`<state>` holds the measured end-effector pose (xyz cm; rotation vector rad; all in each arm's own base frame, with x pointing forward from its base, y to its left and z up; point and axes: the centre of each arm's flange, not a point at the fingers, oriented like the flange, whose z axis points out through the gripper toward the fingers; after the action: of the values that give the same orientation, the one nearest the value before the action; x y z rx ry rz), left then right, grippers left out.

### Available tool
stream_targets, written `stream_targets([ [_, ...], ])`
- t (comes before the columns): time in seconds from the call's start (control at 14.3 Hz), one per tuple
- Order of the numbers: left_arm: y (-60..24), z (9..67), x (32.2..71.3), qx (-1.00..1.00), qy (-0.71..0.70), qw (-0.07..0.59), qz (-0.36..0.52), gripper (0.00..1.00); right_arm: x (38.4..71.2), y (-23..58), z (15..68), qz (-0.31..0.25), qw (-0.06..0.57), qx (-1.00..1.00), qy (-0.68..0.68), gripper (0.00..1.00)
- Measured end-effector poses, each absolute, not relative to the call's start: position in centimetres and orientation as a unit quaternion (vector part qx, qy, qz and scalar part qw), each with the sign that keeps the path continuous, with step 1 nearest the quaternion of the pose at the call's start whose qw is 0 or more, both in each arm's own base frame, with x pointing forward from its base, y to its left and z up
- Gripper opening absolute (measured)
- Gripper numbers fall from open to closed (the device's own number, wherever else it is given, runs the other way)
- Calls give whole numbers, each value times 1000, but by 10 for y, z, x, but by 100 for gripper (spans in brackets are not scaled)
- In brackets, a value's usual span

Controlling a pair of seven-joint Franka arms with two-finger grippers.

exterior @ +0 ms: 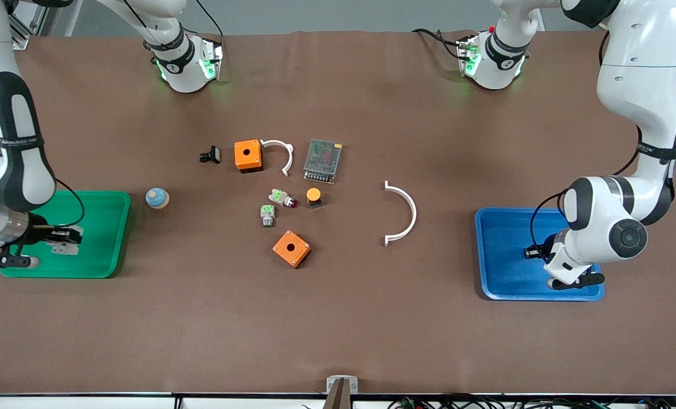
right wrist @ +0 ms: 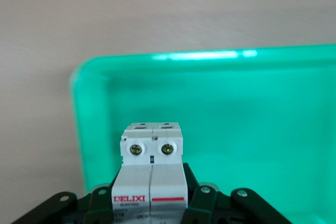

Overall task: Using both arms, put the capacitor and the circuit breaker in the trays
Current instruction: 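Lower the capacitor into the blue tray while the right gripper carries the breaker, then release the capacitor and raise the left gripper while the right gripper lowers the breaker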

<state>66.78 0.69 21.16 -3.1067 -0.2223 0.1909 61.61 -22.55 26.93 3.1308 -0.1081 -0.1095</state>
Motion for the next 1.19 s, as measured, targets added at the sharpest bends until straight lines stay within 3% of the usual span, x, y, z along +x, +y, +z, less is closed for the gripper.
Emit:
stream_targets([
  [0.42,8,208,669,-996,-71,9,55,34,586,-268,213,-28,15,999,-35,42],
  [0.49,8,207,669,-996,-70,9,54,39,585,-269,206,-30,15,999,-34,42],
  [0.7,9,215,672,-998,-50,8,46,67,586,-264,196,-34,11,999,-31,42],
  [0.91,8,265,673,-998,-45,10,48,96,585,-263,191,-36,10,999,-30,42],
  [1.19,-7,381,646,-998,-35,16,44,100,586,-264,191,-33,12,999,-30,42],
])
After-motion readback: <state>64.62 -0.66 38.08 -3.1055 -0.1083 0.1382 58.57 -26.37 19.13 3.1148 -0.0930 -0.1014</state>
